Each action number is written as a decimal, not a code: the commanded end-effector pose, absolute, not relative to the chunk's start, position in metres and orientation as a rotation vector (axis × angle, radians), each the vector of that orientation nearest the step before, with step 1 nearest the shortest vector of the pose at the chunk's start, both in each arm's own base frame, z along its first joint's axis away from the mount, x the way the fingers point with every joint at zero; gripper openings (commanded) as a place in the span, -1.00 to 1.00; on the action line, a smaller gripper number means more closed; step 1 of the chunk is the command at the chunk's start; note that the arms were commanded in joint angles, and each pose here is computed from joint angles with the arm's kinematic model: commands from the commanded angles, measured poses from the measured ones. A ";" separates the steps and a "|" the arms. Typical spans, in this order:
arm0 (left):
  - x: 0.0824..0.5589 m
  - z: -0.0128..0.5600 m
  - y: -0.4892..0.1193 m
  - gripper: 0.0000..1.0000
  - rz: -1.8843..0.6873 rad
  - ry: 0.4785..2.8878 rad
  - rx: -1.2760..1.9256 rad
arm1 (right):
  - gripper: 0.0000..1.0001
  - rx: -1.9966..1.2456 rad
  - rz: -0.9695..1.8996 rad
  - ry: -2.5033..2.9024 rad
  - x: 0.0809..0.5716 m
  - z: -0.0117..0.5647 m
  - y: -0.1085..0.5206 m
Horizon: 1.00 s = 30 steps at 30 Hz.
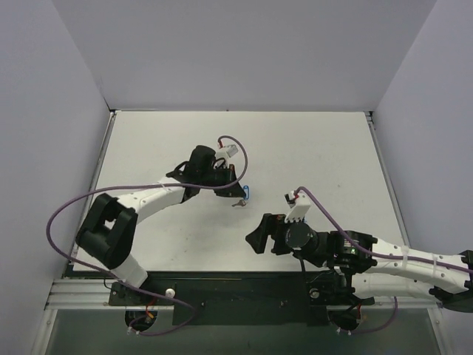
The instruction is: Remove the keys from the keyring
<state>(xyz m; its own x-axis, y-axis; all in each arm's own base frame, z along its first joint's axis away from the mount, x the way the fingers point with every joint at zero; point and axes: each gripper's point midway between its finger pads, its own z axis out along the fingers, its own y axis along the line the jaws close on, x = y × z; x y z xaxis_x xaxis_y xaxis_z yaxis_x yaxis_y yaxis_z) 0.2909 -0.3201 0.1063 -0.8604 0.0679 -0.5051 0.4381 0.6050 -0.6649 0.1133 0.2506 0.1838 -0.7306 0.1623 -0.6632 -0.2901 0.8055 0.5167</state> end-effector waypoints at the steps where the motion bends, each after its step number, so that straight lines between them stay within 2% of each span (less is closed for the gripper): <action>1: 0.267 0.176 -0.325 -1.00 -1.215 2.245 0.446 | 0.79 -0.022 0.991 2.133 0.115 0.235 0.265; 12: 0.194 0.293 -0.296 -1.00 -1.306 1.984 0.470 | 0.77 0.024 1.406 1.847 0.102 0.331 0.279; 23: 0.149 0.362 -0.272 -1.00 -1.502 1.793 0.389 | 0.75 0.000 1.609 1.651 0.090 0.393 0.281; 30: 0.128 0.404 -0.266 -1.00 -1.608 1.704 0.403 | 0.76 -0.045 1.631 1.582 0.088 0.415 0.285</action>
<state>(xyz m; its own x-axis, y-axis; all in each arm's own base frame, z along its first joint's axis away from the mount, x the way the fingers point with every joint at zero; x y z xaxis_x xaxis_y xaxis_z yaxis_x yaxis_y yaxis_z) 0.1457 -0.2685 0.3579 -0.6886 -0.2189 -0.6913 0.6356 0.2766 -0.7207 0.0931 0.2847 0.3672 -0.6736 0.4763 -0.5652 -0.5053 0.2613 0.8224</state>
